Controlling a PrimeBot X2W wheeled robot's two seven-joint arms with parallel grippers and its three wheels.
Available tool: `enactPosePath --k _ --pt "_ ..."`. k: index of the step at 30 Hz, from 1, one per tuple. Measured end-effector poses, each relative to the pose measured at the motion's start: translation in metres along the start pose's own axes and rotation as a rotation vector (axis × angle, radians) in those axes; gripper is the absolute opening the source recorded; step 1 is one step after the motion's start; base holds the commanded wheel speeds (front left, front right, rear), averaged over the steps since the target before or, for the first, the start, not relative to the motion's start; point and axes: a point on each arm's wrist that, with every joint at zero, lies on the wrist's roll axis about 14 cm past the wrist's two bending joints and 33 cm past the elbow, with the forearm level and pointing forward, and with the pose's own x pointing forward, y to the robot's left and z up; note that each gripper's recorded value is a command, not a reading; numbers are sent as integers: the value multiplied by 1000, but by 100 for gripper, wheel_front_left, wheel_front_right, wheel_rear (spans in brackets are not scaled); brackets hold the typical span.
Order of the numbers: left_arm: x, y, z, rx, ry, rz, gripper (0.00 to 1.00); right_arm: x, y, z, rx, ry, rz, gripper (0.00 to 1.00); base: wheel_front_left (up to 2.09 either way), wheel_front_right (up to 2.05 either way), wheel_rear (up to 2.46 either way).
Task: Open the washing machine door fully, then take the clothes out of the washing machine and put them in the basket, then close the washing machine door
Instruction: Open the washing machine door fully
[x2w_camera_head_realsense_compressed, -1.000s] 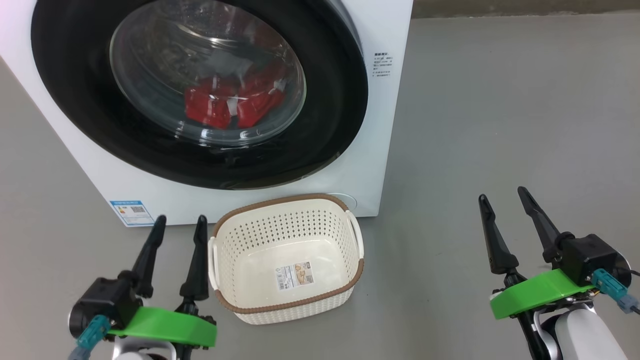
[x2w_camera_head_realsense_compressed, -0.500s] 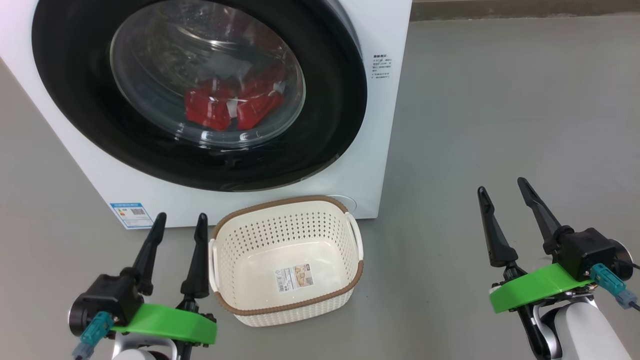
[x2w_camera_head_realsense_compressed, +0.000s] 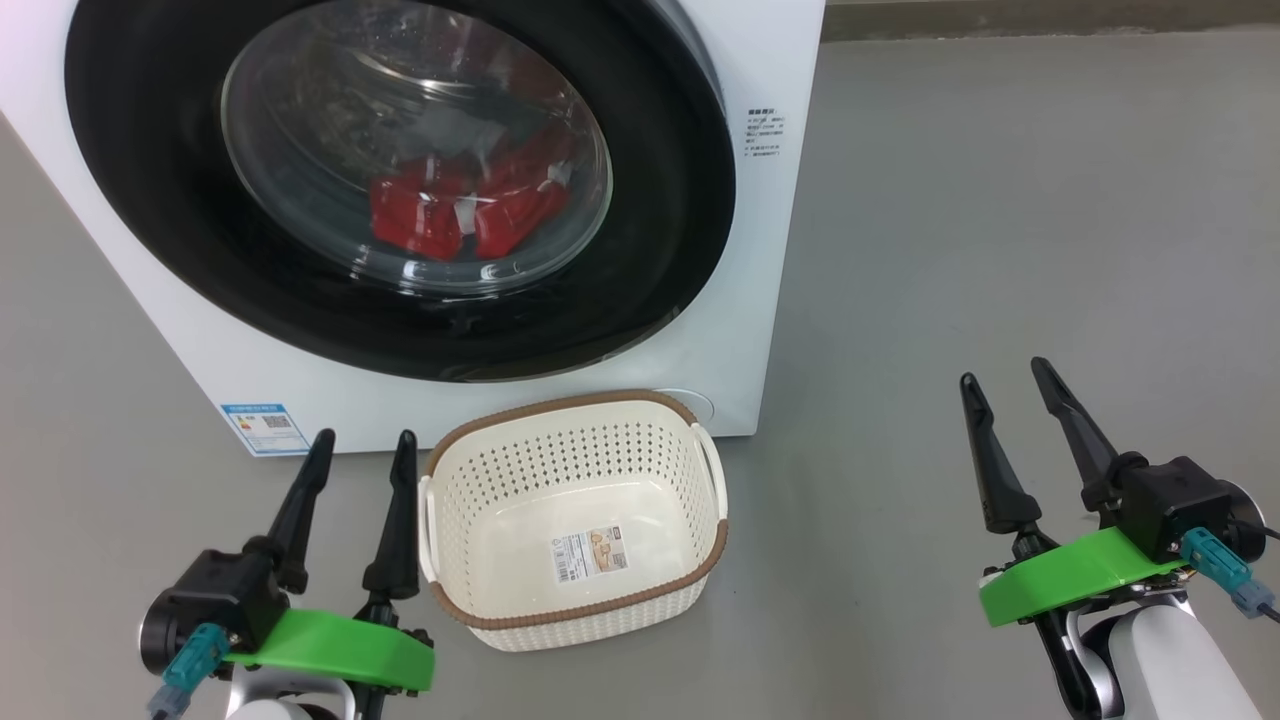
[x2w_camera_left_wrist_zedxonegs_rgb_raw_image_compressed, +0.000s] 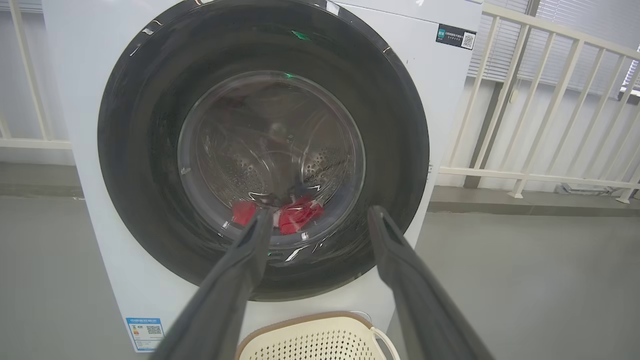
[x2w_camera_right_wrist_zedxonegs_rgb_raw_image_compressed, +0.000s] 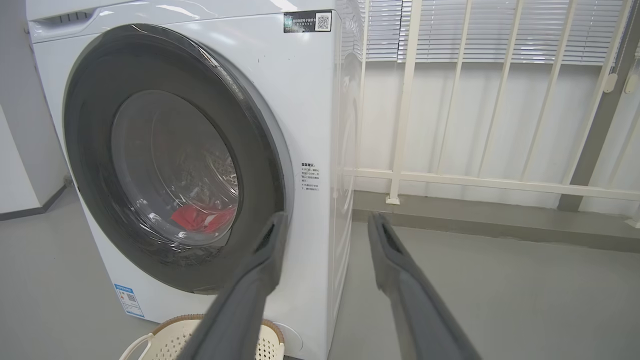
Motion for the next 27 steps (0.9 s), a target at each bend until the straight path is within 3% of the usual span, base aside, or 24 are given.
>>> enactPosePath --k 2,8,12,24,27 --pt "0 0 -1 0 3 1 100 0 0 -1 0 3 0 0 0 0 0" --pt "4 1 -4 4 5 0 100 8 4 -5 14 9 12 0 0 0 0" --pt "8 1 -10 3 17 -5 100 20 9 -7 82 2 20 0 0 0 0" --pt "32 -7 -23 25 25 -48 100 81 -6 -1 540 -77 -58 0 0 0 0" --pt "39 -10 -22 25 13 -63 100 98 -10 -6 584 -60 -52 0 0 0 0"
